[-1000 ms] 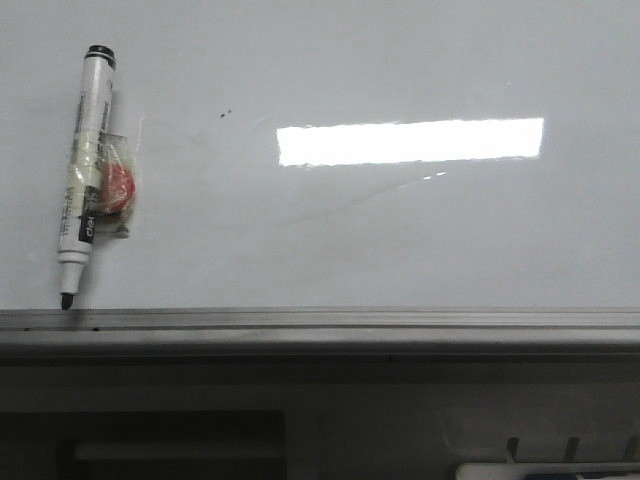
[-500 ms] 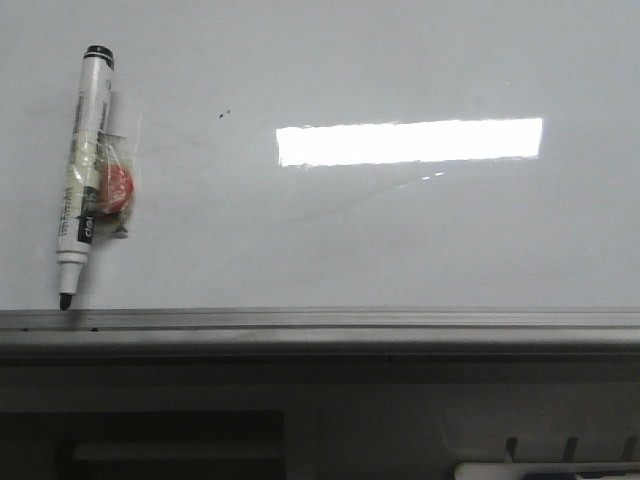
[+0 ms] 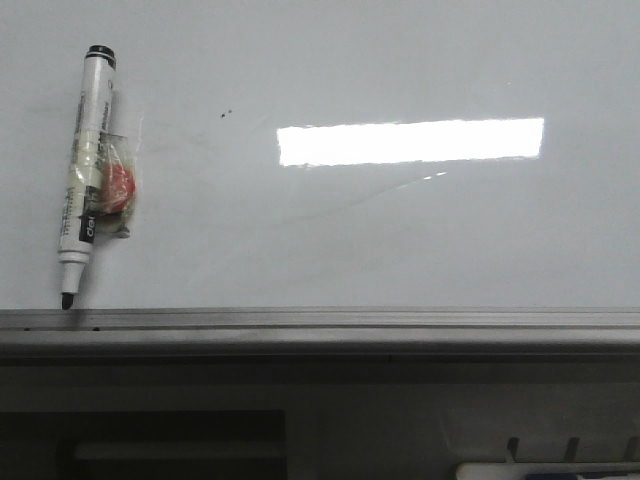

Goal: Write number 3 on whiteboard

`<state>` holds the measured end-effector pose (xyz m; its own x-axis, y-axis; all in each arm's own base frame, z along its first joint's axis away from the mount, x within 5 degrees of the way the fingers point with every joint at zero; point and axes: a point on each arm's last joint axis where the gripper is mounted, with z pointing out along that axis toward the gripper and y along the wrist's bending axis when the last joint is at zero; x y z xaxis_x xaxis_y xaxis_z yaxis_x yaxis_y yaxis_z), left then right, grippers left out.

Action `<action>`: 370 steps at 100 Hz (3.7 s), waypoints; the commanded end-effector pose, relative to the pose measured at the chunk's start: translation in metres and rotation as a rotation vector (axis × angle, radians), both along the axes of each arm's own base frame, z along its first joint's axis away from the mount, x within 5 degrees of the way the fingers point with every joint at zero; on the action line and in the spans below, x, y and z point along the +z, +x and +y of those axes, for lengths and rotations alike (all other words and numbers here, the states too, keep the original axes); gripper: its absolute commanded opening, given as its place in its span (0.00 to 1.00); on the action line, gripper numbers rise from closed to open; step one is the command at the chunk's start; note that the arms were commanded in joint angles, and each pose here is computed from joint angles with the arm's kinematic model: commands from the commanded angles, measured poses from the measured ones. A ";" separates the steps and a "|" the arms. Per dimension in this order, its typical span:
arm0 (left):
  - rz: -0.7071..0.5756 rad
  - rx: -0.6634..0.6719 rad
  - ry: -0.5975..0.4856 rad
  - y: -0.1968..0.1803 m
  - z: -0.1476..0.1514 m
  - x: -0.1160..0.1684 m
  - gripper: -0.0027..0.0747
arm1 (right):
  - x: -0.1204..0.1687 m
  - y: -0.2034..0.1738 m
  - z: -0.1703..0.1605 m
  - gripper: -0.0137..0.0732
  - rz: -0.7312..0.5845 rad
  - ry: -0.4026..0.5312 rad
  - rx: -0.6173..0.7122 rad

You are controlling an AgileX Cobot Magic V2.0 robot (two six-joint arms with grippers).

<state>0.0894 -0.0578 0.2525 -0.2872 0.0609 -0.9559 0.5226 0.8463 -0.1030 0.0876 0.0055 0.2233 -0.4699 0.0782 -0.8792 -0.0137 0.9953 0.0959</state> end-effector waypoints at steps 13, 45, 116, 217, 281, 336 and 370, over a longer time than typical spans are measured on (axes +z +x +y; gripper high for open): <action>-0.058 -0.088 -0.116 0.012 -0.026 0.014 0.59 | 0.018 0.006 0.000 0.11 -0.104 0.007 -0.003; 0.043 -0.070 -0.136 0.032 -0.054 -0.006 0.59 | 0.018 0.006 0.000 0.11 -0.105 0.007 -0.003; 0.224 0.032 -0.116 0.056 -0.081 -0.035 0.02 | 0.018 0.006 0.000 0.11 -0.105 0.007 -0.003; -0.340 -0.498 0.398 0.032 -0.093 -0.016 0.01 | 0.076 0.017 0.108 0.49 -0.115 -0.254 0.909; -0.549 -0.639 0.500 0.025 -0.099 -0.012 0.01 | 0.089 0.033 0.188 0.52 -0.202 -0.224 1.085; -0.536 -0.633 0.497 0.025 -0.098 -0.013 0.01 | 0.093 0.033 0.200 0.08 -0.233 -0.234 1.114; -0.402 -0.492 0.342 0.031 -0.093 -0.007 0.64 | 0.100 0.035 0.201 0.09 -0.286 -0.209 1.099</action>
